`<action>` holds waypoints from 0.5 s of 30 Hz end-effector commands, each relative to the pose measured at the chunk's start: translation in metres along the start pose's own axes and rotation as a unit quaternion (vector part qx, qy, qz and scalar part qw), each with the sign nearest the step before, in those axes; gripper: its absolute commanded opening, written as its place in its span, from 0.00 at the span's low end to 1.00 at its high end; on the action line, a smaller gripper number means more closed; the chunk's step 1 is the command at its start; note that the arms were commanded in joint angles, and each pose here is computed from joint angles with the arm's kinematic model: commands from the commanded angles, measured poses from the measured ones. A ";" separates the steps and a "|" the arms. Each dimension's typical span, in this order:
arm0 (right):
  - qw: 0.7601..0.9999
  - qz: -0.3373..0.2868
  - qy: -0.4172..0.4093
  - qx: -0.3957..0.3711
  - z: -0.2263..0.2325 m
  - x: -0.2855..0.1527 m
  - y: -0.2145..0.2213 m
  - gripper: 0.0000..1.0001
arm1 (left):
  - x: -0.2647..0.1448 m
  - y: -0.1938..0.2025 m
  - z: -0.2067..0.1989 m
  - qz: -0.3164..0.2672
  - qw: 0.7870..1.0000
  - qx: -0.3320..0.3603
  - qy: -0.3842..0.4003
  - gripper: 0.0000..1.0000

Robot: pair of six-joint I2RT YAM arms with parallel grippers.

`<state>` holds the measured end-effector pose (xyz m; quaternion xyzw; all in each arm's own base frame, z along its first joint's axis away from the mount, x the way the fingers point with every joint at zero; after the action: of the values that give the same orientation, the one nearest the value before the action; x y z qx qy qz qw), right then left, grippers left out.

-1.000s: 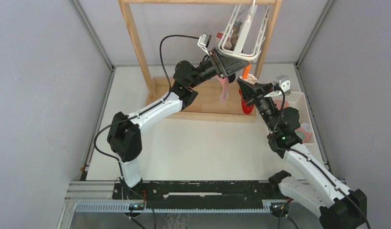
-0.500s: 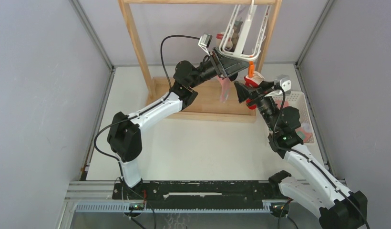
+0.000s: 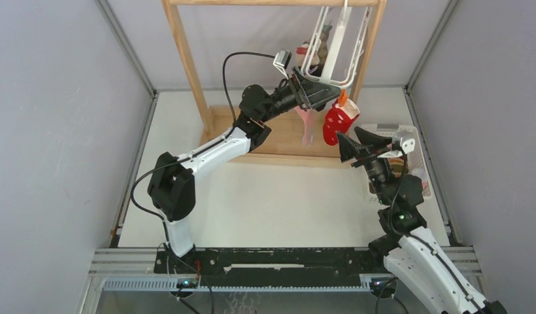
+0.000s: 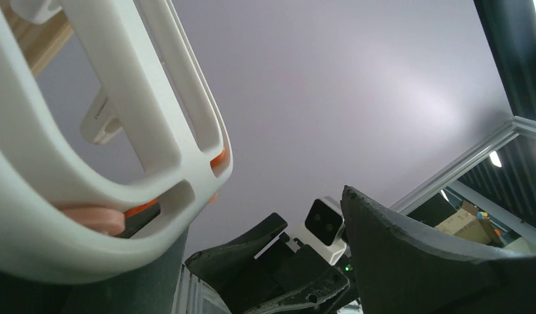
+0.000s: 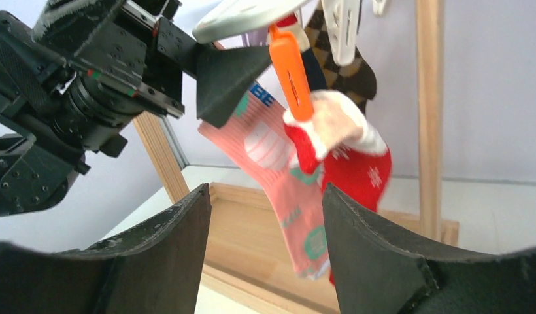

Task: Clip the socks to the hanger
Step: Clamp the sock onto the hanger.

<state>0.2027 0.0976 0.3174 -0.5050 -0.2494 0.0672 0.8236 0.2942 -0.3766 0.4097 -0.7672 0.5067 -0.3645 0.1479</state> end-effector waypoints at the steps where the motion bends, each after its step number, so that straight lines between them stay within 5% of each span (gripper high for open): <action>1: 0.999 0.006 0.032 0.014 -0.009 -0.021 0.007 0.69 | -0.001 -0.006 -0.001 -0.011 1.000 0.005 0.008 0.87; 9: 0.998 -0.002 0.069 0.007 -0.014 -0.053 -0.002 0.68 | -0.019 -0.014 0.019 -0.037 0.997 0.037 -0.053 0.90; 15: 0.994 -0.016 0.105 0.004 -0.015 -0.030 -0.023 0.63 | -0.036 -0.017 0.025 -0.053 0.991 0.070 -0.101 0.91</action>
<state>0.1688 0.0663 0.2965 -0.5066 -0.1843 0.0258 0.8418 0.3175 -0.3604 0.3746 -0.7993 0.4665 -0.3237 0.1966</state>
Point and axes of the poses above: each gripper's point midway between its finger pads, its own x axis out along the fingers, its own z axis along the line the jaws close on, y = z × x, the point moved 8 cm from there along -x, back along the fingers, and after that the axes turned 7 degrees about x, right-handed, at the moved point
